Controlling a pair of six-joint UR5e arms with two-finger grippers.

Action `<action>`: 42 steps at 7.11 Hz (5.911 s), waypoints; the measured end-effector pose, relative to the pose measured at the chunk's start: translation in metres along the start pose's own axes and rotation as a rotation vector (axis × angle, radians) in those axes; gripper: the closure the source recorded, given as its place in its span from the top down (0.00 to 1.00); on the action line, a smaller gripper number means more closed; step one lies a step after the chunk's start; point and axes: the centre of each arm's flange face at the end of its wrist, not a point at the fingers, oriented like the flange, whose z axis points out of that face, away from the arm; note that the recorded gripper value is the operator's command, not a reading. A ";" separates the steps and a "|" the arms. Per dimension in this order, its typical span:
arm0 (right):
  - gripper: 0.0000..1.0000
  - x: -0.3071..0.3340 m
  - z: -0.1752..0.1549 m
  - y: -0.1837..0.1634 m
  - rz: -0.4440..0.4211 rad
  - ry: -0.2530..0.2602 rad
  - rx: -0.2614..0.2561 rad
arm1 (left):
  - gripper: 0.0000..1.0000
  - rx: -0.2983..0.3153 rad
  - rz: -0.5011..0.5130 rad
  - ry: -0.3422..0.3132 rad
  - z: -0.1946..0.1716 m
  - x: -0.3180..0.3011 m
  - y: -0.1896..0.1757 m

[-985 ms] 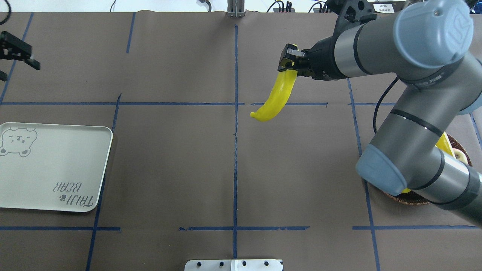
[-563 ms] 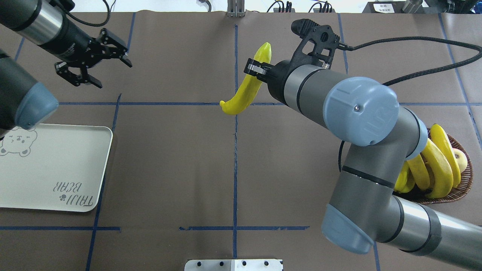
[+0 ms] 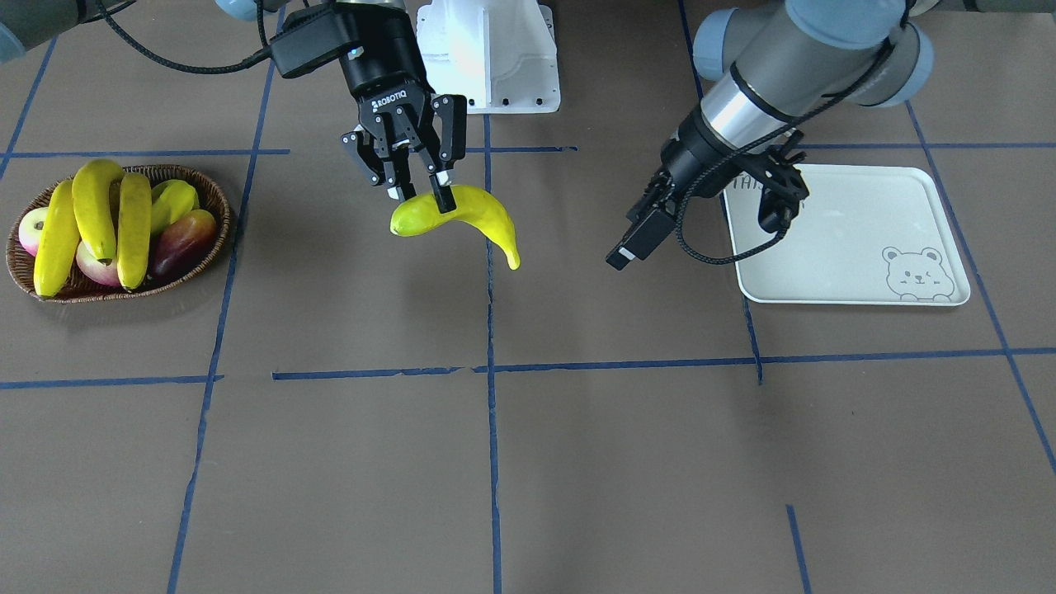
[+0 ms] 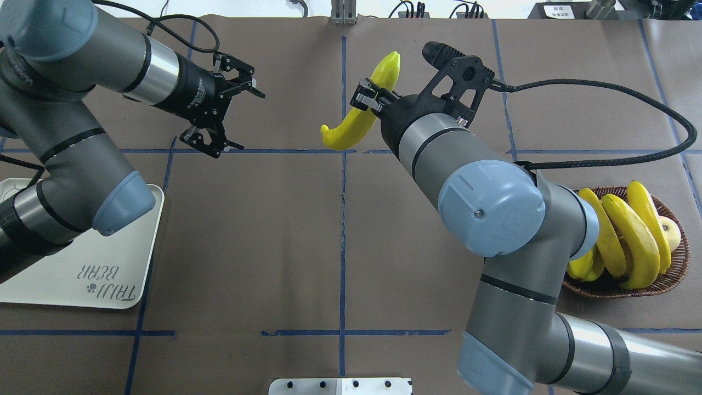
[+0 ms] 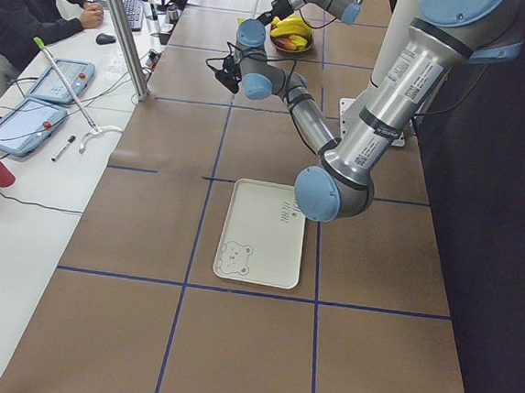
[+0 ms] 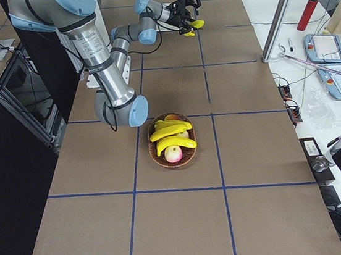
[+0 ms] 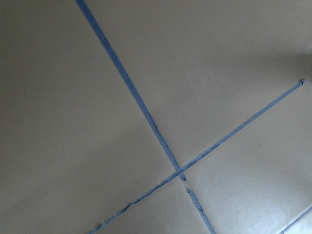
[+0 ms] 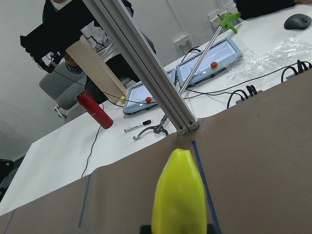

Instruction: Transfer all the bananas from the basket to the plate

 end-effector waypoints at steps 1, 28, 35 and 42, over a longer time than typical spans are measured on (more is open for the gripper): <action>0.01 -0.001 -0.001 0.006 -0.005 0.001 0.015 | 1.00 -0.013 -0.082 0.019 0.010 0.001 0.028; 1.00 0.128 -0.062 -0.083 -0.323 0.278 -0.546 | 0.00 0.350 0.901 -0.422 -0.096 -0.227 -0.316; 1.00 0.174 -0.056 -0.116 -0.358 0.327 -0.611 | 1.00 0.432 1.090 -0.523 -0.071 -0.320 -0.450; 1.00 0.296 -0.049 -0.150 -0.560 0.427 -0.771 | 1.00 0.204 1.054 -0.421 -0.091 -0.256 -0.373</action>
